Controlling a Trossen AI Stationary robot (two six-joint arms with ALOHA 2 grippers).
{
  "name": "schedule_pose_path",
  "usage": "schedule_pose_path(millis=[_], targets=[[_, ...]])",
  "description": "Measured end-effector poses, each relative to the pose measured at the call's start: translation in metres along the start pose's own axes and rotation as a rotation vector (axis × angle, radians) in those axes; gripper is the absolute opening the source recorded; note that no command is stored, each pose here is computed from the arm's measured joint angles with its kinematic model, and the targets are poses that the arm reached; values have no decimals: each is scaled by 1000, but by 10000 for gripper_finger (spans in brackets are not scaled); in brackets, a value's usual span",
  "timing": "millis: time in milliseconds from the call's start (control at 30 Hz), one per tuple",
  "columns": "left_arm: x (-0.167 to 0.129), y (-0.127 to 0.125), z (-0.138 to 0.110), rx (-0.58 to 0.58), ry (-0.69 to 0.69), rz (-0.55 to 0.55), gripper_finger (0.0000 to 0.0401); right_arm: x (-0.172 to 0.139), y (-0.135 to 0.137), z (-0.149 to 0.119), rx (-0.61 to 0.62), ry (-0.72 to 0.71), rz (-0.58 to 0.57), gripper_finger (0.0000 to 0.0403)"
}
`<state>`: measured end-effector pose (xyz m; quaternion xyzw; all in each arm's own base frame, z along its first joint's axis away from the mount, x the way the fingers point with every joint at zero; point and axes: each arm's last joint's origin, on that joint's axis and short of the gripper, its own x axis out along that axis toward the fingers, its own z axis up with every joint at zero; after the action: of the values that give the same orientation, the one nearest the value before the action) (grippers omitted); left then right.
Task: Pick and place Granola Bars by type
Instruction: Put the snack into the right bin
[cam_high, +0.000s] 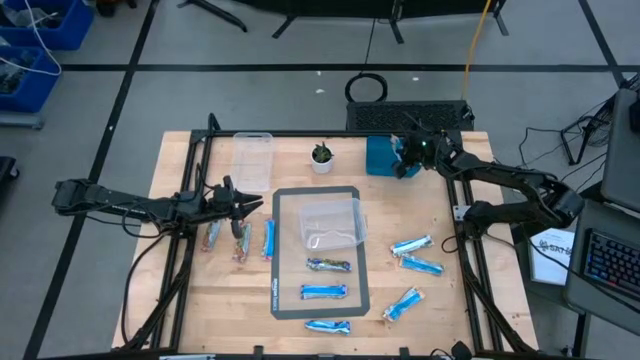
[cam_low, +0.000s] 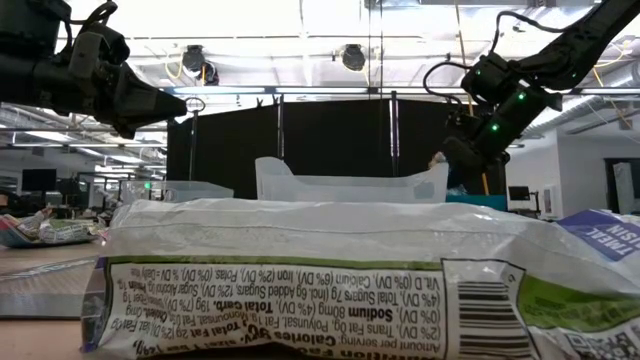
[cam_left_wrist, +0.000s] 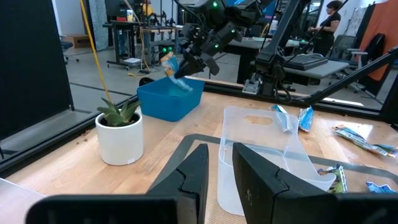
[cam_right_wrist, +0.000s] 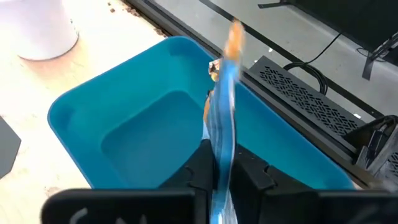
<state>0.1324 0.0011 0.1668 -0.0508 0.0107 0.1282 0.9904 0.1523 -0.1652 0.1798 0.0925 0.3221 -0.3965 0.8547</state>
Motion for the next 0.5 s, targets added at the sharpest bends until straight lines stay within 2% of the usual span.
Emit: schedule_pose_path(millis=[300, 500], targets=[[0, 0, 0, 0, 0, 0, 79, 0, 0, 0, 1, -1, 14, 66], [0, 0, 0, 0, 0, 0, 79, 0, 5, 1, 31, -15, 184, 75]])
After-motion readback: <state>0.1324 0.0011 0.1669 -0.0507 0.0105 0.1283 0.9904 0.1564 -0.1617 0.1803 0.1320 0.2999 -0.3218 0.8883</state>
